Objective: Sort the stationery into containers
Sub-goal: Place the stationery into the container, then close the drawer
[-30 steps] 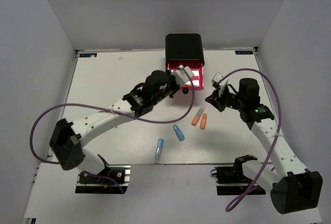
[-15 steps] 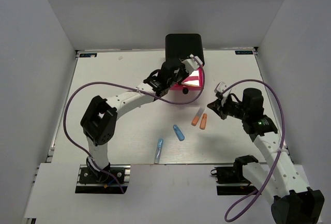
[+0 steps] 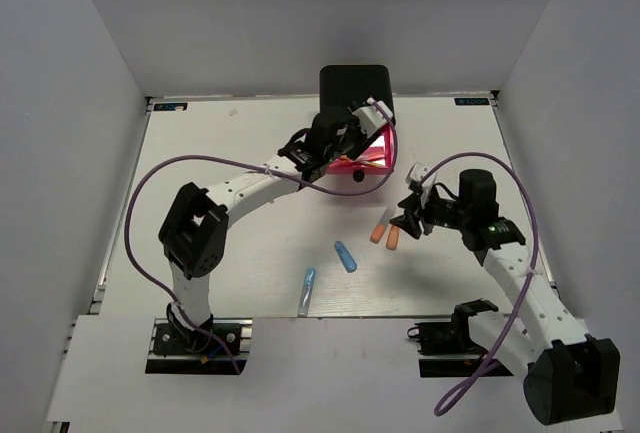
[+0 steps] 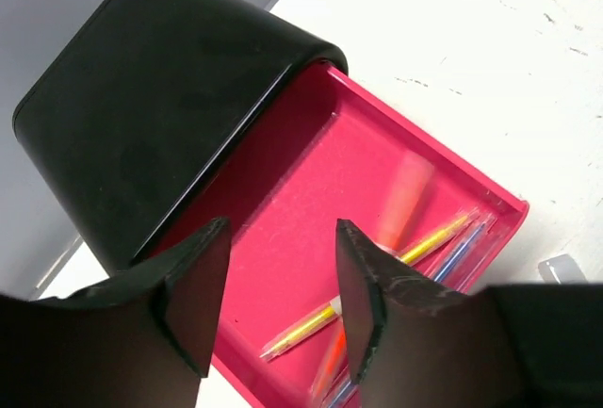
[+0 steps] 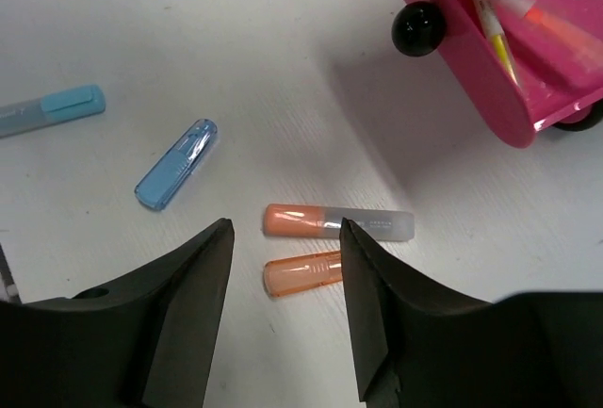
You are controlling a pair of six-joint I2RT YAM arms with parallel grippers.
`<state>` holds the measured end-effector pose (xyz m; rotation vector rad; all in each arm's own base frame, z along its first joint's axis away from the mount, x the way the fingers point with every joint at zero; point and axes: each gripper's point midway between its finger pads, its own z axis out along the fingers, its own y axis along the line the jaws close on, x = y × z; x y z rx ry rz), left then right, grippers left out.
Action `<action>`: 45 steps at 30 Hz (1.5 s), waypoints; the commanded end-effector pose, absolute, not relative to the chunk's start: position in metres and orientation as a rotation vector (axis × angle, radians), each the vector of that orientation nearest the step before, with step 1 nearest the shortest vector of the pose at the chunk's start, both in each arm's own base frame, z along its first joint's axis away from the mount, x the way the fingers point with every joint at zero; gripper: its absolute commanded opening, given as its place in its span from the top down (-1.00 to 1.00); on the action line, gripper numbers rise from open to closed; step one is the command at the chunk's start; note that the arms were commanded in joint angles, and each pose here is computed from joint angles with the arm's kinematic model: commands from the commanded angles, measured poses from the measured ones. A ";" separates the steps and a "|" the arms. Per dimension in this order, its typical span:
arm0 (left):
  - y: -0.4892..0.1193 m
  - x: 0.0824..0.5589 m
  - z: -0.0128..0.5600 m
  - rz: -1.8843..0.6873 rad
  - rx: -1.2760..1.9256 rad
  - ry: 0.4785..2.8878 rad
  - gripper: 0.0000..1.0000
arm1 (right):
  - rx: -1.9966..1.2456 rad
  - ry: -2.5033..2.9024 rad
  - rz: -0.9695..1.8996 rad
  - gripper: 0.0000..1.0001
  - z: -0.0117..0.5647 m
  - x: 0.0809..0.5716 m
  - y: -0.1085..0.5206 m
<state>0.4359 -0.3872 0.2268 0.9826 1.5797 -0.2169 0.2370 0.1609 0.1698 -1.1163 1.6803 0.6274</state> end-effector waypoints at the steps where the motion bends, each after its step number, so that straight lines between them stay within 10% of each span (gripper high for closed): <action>1: -0.382 0.428 0.289 -0.262 0.904 1.485 -0.19 | -1.089 1.648 0.696 -0.11 0.179 0.246 0.172; 14: -0.288 0.350 0.332 -0.408 0.444 1.616 -0.84 | -0.581 1.886 1.057 -0.27 0.180 0.292 0.212; 45: -0.160 0.240 0.233 -0.425 0.066 1.865 -0.86 | -0.305 1.873 1.003 -0.13 0.157 0.388 0.246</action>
